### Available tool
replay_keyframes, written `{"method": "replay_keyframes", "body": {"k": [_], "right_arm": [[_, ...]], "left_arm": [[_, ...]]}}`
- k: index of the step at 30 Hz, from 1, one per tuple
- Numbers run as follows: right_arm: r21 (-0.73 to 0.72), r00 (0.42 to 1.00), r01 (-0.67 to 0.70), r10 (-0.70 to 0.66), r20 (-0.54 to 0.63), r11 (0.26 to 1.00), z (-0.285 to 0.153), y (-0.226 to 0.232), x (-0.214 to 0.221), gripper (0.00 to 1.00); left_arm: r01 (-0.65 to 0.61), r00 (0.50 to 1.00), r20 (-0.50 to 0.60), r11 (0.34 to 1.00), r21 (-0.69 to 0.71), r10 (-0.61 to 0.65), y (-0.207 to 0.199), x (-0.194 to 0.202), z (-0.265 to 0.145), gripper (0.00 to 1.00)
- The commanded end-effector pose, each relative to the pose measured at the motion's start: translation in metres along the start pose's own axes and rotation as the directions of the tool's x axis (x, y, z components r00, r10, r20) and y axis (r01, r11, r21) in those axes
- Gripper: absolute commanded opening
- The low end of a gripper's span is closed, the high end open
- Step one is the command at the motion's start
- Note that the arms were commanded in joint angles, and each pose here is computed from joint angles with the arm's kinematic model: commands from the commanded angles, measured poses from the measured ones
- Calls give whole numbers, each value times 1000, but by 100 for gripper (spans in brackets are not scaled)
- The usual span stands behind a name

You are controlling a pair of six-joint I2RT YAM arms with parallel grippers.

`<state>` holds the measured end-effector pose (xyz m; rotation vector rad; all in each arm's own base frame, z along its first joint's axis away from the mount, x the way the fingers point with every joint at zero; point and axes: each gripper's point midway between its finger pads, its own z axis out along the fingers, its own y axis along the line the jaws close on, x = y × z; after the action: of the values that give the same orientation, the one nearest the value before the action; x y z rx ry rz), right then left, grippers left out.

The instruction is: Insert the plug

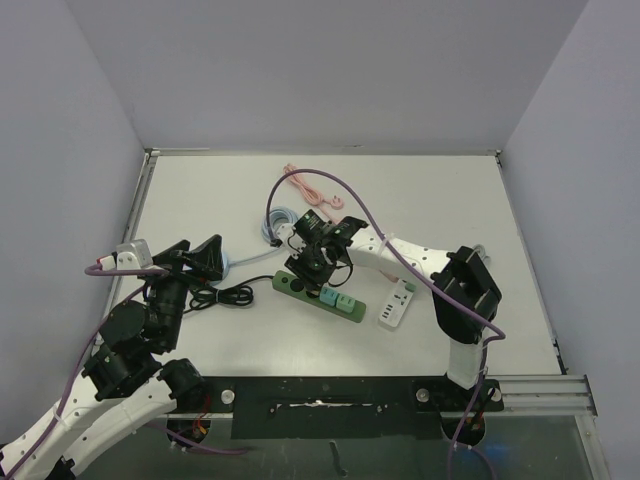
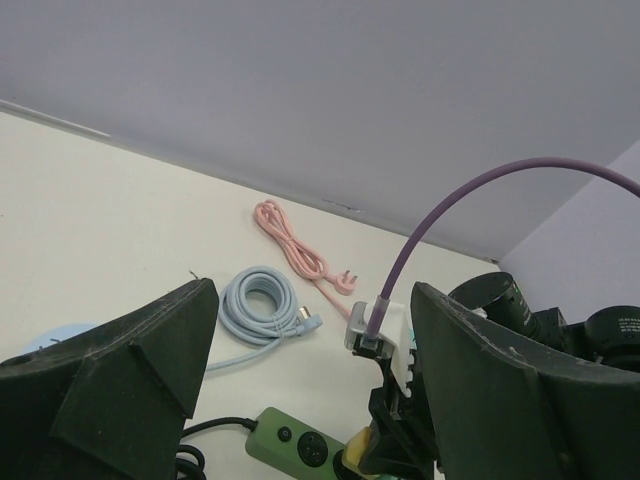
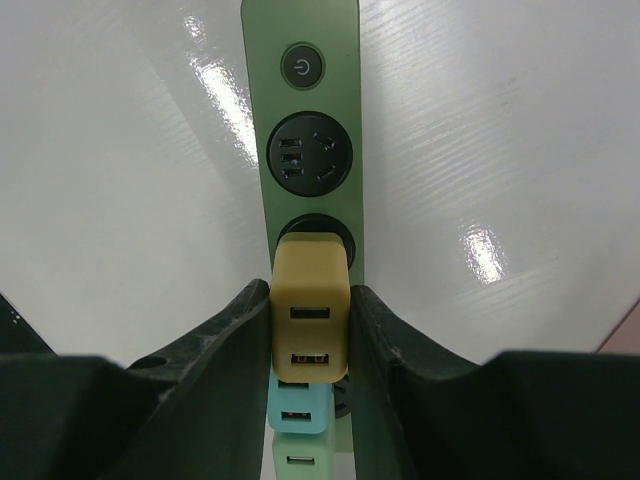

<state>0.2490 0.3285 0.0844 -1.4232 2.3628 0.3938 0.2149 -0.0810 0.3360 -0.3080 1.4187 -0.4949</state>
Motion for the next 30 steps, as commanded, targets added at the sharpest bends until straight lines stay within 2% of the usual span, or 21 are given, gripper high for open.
{"method": "replay_keyframes", "body": {"k": [1, 9, 16, 21, 26, 30], "right_arm": [[-45, 999, 29, -28, 20, 999, 2, 11, -11, 2], [-19, 1000, 5, -4, 13, 1000, 12, 8, -6, 2], [161, 999, -7, 13, -38, 987, 15, -18, 9, 2], [172, 998, -5, 15, -58, 985, 23, -18, 18, 3], [148, 996, 0, 13, -92, 989, 33, -11, 34, 13], [105, 998, -28, 34, -56, 994, 30, -5, 29, 22]], "left_arm": [[25, 999, 27, 1000, -12, -25, 0, -9, 1, 77], [9, 1000, 11, 1000, -20, -8, 3, 1, 2, 77], [10, 1000, 12, 1000, -23, -10, 3, 1, 2, 77], [7, 1000, 11, 1000, -24, -6, 4, 1, 2, 77], [4, 1000, 11, 1000, -26, -3, 3, 1, 3, 77], [1, 1000, 10, 1000, -27, 0, 3, 2, 3, 77]]}}
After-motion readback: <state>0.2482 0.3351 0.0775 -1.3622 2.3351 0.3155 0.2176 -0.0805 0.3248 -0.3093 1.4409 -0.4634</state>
